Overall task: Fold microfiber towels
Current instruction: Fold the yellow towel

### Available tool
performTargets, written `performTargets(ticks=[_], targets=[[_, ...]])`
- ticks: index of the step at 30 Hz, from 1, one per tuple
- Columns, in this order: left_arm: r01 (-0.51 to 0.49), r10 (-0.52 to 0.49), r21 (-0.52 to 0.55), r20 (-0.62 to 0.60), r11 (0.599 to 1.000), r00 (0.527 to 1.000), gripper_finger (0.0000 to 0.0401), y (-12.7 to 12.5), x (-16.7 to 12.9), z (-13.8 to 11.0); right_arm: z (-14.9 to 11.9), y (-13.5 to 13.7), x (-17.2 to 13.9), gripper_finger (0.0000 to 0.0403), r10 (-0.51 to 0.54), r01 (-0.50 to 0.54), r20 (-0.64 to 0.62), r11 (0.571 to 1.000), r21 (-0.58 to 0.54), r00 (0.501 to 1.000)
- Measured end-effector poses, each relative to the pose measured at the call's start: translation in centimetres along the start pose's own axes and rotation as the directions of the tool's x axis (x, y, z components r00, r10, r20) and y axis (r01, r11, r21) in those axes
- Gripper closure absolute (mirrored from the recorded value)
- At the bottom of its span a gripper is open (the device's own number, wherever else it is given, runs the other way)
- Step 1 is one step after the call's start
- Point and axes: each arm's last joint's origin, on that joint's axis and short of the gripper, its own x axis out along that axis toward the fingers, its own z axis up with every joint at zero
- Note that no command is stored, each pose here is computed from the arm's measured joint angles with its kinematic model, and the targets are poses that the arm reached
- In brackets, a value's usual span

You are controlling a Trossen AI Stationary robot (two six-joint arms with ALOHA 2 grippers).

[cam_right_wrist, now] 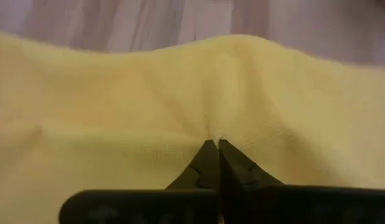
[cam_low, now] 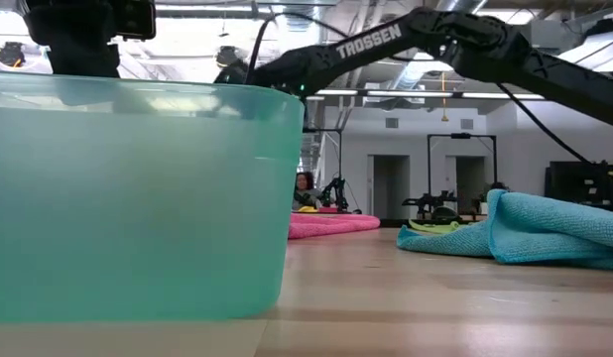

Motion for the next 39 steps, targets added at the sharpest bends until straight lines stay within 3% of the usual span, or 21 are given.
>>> performTargets(ticks=[8,16,23,28,32,39], targets=[[-0.012,0.012,-0.018,0.013,1.0,1.0,0.0401,0.0,0.0,0.0,1.2,-0.9,-4.8,0.0377,0.028,-0.028,-0.003,0.999,0.025,1.0],[-0.011,0.011,-0.054,0.014,0.999,1.0,0.0401,0.0,0.0,0.0,1.3,-2.4,-14.3,0.0378,0.26,-0.261,0.03,0.951,0.167,0.965],[-0.039,0.038,-0.05,-0.007,0.998,0.999,0.0401,0.3,0.0,-0.2,1.0,-1.0,-20.3,0.0373,0.363,-0.358,-0.012,0.922,0.15,0.932],[-0.073,0.074,-0.038,0.011,0.997,0.997,0.0401,0.5,0.0,-0.2,2.1,1.1,-23.7,0.0379,0.366,-0.365,0.007,0.928,0.07,0.931],[-0.104,0.105,-0.023,0.047,0.994,0.993,0.0401,0.5,0.0,-0.1,2.7,3.0,-24.4,0.0379,0.379,-0.379,-0.007,0.925,0.02,0.925],[-0.125,0.126,-0.026,0.078,0.992,0.989,0.0401,0.6,0.0,0.0,3.9,5.3,-25.4,0.0376,0.131,-0.146,-0.089,0.972,-0.185,0.987]])
